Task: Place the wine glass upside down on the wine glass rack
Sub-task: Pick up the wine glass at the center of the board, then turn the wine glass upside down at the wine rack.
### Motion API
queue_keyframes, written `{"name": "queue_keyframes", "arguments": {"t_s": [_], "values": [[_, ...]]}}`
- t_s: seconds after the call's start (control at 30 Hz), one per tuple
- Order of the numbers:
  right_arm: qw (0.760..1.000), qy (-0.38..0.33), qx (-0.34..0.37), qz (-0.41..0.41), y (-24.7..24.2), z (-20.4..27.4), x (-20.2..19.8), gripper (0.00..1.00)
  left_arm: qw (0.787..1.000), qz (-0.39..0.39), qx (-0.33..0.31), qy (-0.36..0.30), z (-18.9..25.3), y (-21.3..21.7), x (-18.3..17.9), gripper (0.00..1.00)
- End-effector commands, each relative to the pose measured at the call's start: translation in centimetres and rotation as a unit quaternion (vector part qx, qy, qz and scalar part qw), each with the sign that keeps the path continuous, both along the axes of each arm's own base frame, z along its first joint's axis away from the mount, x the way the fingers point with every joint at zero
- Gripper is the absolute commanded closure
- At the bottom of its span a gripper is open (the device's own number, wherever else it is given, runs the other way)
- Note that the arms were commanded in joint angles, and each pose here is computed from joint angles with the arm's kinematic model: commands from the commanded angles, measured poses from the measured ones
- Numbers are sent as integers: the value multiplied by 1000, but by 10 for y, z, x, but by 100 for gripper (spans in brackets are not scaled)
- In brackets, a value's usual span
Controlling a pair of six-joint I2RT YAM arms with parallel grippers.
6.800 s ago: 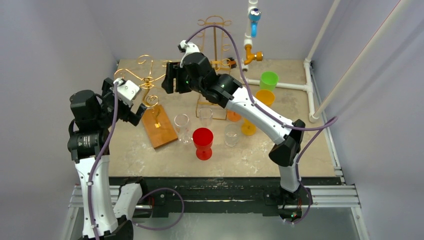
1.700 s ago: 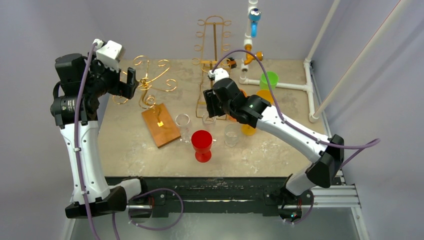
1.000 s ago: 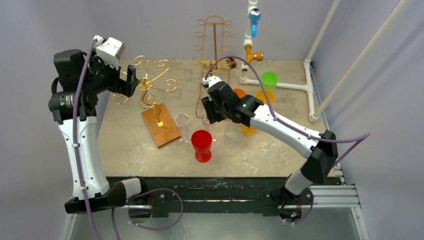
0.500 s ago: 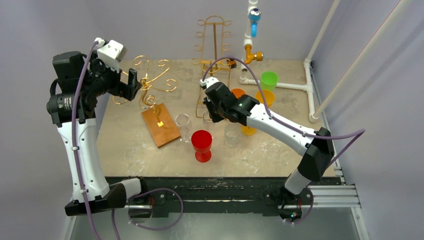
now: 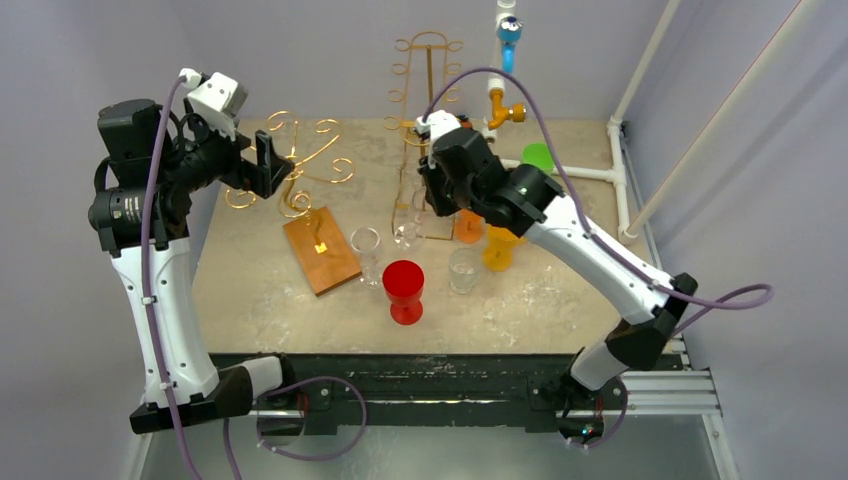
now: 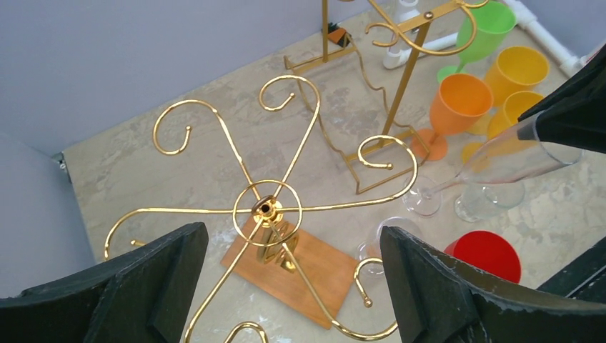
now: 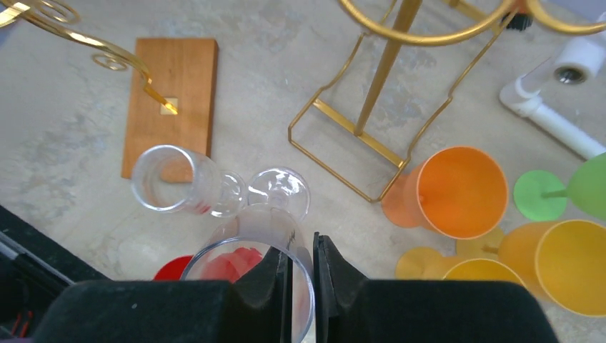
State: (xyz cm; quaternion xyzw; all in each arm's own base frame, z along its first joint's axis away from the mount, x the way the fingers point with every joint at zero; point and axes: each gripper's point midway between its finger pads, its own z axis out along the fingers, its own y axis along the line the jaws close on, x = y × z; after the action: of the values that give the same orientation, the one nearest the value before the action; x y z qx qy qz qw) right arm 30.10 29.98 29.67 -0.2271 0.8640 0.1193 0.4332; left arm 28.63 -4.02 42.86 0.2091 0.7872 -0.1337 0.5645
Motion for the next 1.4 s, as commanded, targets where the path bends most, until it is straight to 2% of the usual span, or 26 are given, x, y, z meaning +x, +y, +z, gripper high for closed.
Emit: {"name": "queue_keyframes", "arguments": {"t_s": [0.0, 0.27, 0.43, 0.6, 0.9, 1.13, 1.27, 1.37], "values": [[997, -54, 63, -3, -28, 78, -21, 100, 998, -13, -60, -9, 21, -16, -7, 0], [979, -91, 180, 30, -43, 162, -60, 100, 993, -63, -101, -4, 27, -36, -20, 1], [955, -135, 260, 56, -42, 232, -74, 100, 989, -78, -121, 18, 22, -43, -26, 3], [926, -174, 326, 75, -30, 282, -74, 100, 985, -88, -148, 25, 29, -49, -26, 0], [900, -191, 381, 88, 0, 300, -63, 100, 969, -116, -214, 47, 32, -62, -25, 0], [888, -186, 408, 105, 16, 304, -64, 100, 970, -125, -203, 52, 21, -62, -21, 0], [890, -167, 409, 117, 31, 293, -65, 100, 971, -126, -200, 47, 21, -60, -11, 10], [889, -158, 412, 122, 38, 287, -66, 100, 970, -129, -200, 47, 20, -60, -6, 28]]}}
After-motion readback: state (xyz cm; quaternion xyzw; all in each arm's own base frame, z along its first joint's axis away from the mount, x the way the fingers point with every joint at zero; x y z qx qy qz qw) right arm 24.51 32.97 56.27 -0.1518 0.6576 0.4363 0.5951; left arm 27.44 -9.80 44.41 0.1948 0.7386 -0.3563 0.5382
